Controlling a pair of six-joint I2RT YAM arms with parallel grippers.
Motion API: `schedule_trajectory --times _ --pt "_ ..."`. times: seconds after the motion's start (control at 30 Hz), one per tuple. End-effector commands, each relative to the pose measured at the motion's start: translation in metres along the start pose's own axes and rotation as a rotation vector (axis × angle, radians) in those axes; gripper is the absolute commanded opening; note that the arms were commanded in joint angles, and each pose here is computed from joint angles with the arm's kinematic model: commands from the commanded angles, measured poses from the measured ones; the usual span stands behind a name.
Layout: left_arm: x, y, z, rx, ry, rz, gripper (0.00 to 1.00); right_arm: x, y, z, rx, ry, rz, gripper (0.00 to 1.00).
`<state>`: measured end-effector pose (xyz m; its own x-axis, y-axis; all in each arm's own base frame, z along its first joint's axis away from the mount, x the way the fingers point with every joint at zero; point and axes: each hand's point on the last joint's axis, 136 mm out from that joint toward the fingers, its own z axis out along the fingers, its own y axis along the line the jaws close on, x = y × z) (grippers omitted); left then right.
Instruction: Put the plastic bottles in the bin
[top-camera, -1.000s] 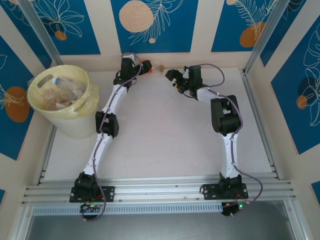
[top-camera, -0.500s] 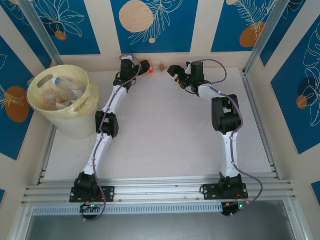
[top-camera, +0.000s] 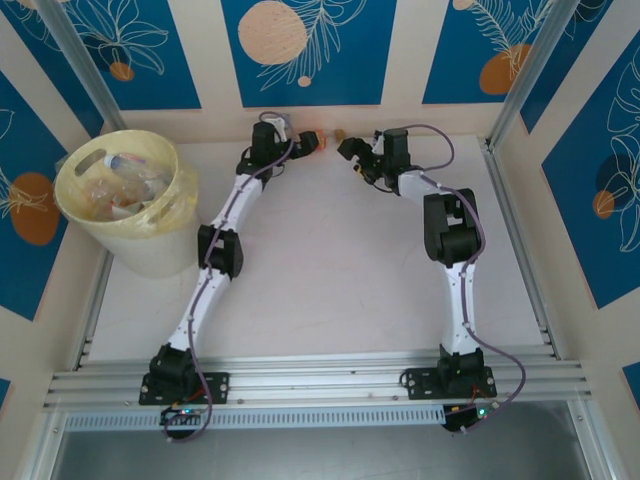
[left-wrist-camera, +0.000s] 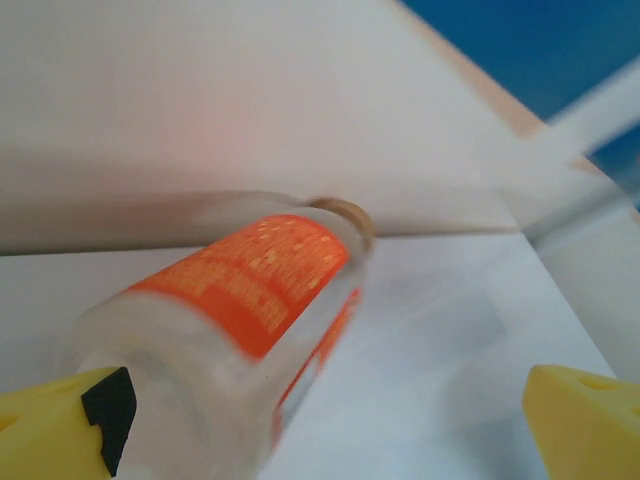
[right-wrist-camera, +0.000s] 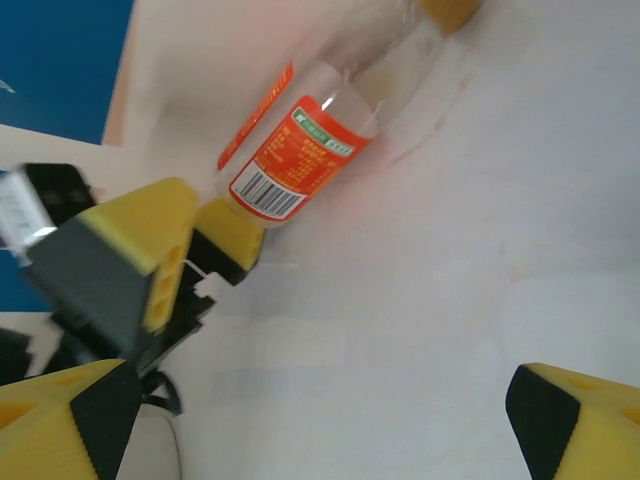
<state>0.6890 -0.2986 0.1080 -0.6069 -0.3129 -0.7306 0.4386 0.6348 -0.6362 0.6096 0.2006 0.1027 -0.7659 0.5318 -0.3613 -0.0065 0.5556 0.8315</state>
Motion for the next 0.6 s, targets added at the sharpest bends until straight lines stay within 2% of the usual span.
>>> schedule_trajectory --times 0.0,0.13,0.27,0.43,0.57 --pt "0.017 -0.073 -0.004 0.175 0.123 0.077 1.00 -0.018 0.009 -0.022 0.002 -0.044 -0.023 0.96" --pt "0.028 -0.101 -0.014 0.190 0.213 0.114 1.00 -0.022 -0.005 -0.027 0.055 -0.054 0.018 0.97" --pt "0.015 -0.118 -0.027 0.163 0.224 0.155 1.00 -0.025 -0.019 -0.022 0.115 -0.076 0.089 0.99" --pt "0.005 -0.147 -0.042 0.220 0.241 0.165 1.00 -0.029 -0.022 -0.010 0.158 -0.077 0.128 1.00" --pt "-0.001 -0.139 -0.047 0.129 0.239 0.179 1.00 -0.026 -0.029 0.001 0.280 -0.079 0.101 0.99"
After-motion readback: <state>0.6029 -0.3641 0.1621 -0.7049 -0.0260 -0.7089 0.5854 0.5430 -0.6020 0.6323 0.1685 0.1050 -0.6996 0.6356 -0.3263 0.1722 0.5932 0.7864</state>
